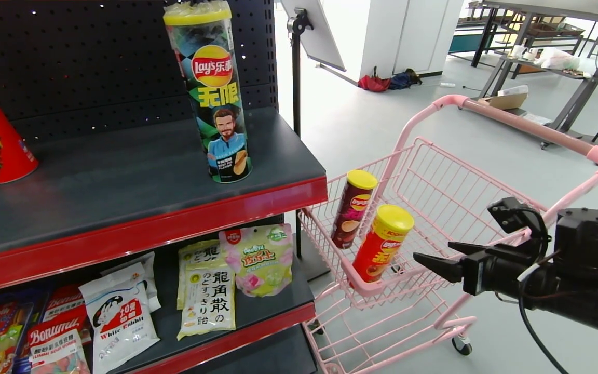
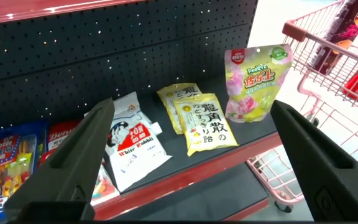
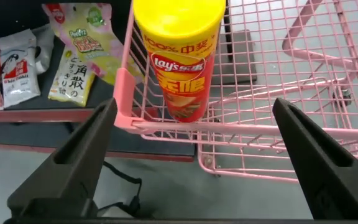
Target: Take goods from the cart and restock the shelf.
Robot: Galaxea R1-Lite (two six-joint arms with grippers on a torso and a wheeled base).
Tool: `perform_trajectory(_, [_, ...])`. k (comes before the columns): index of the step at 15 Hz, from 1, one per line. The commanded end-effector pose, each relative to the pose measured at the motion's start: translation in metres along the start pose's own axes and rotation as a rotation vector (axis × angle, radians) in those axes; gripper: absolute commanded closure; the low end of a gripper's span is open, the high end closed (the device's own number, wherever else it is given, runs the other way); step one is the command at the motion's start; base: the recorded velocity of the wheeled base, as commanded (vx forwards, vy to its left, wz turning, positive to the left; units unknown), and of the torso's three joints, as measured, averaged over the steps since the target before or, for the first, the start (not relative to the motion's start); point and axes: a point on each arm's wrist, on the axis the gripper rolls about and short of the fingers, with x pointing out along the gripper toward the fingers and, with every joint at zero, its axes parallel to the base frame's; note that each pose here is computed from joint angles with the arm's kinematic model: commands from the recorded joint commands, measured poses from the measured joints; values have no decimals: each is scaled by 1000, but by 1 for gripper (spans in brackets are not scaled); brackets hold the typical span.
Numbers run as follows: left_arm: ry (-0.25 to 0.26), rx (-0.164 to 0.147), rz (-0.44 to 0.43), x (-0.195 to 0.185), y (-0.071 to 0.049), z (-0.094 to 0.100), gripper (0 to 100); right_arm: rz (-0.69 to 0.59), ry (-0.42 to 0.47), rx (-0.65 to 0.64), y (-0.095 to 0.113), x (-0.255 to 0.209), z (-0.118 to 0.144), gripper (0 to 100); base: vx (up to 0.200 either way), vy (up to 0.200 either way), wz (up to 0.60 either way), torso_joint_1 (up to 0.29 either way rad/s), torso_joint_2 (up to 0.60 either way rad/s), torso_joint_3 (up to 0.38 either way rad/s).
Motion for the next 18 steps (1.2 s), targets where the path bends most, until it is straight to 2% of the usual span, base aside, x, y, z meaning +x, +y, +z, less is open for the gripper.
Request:
perform_trajectory(1, [1, 1, 0, 0, 0, 0, 0, 15, 67, 15, -3, 23, -15, 0, 0, 0, 0, 0, 0, 0])
perform_trajectory(4, [1, 6, 0, 0, 0, 0, 0, 70, 25, 53, 8, 43, -3, 0, 0, 0, 0, 0, 0, 0])
perform_trajectory(7, [-1, 31, 0, 0, 0, 0, 0, 82, 30, 54, 9, 59, -3, 0, 0, 0, 0, 0, 0, 0])
perform_trajectory(9, [-1, 31, 0, 0, 0, 0, 0, 76, 33, 50, 5, 71, -4, 0, 0, 0, 0, 0, 0, 0])
perform_trajectory(13, [1, 21, 2, 0, 0, 0, 0, 53, -15, 36, -1, 95, -4, 0, 0, 0, 0, 0, 0, 0])
perform_trajectory(18, [-1, 11, 4, 0, 0, 0, 0, 53, -16, 35, -5, 113, -6, 0, 0, 0, 0, 0, 0, 0])
